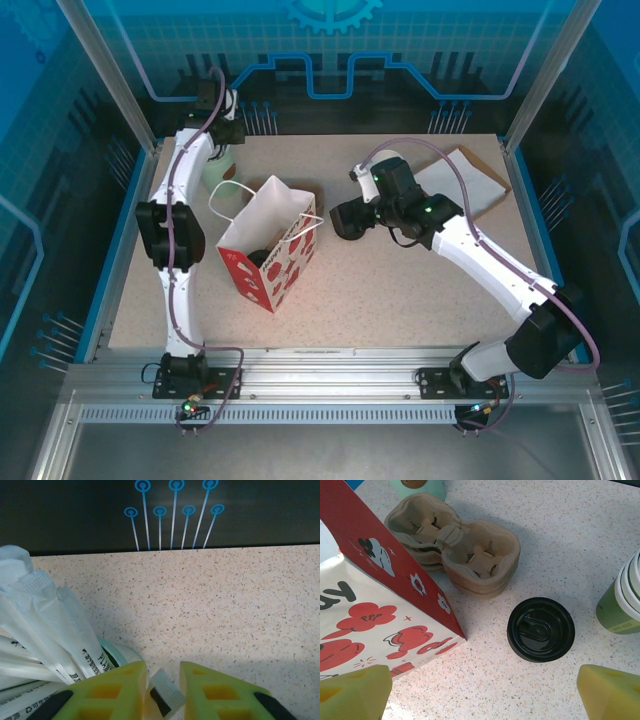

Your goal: Pack the takeout coffee

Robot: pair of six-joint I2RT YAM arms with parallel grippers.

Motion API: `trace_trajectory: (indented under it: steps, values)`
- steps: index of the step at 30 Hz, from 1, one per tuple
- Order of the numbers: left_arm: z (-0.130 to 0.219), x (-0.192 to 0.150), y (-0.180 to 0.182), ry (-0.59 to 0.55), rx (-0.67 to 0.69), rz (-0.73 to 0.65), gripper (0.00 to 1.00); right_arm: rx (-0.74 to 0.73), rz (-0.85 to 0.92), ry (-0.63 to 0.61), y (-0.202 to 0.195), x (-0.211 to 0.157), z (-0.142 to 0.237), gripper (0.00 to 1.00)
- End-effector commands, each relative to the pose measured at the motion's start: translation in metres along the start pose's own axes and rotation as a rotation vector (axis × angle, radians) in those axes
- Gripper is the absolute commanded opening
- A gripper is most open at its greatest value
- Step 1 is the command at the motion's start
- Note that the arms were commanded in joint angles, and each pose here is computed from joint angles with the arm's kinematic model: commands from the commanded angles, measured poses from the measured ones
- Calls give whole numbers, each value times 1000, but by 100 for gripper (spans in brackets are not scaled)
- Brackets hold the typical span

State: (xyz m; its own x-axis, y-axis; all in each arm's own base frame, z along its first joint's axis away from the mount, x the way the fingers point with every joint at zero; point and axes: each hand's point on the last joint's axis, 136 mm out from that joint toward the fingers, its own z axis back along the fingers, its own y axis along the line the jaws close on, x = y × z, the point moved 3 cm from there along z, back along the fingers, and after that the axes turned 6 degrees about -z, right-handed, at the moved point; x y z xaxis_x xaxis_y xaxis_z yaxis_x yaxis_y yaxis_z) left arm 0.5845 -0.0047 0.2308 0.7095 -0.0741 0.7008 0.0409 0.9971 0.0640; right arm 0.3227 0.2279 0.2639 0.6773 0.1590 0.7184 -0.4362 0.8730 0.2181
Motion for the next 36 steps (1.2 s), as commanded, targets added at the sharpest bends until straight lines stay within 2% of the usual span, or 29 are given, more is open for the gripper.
trace_trajectory:
  steps: [1, 7, 11, 16, 21, 29, 33, 36]
  values:
    - [13, 11, -1, -27, 22, -28, 22, 2, 20, 2, 7, 1, -1, 97]
    - [45, 31, 3, -90, 74, -68, 12, 9, 26, 0, 8, 1, 1, 97]
    - [84, 50, 7, -155, 123, -96, 7, 16, 29, -13, 10, 1, 7, 97]
    - [157, 80, 3, -296, 171, -144, 7, 29, 38, -41, 11, 3, 20, 97]
    - [251, 95, -18, -445, 131, -138, 6, 34, 42, -70, 12, 3, 35, 97]
    - [390, 50, -68, -568, -116, -55, 5, 17, 60, -116, 7, 1, 54, 98]
    - [422, 12, -89, -570, -293, -5, 2, 20, 67, -111, 7, -2, 54, 98]
    - [422, -17, -98, -511, -340, 1, 2, 7, 72, -106, 4, -5, 54, 98]
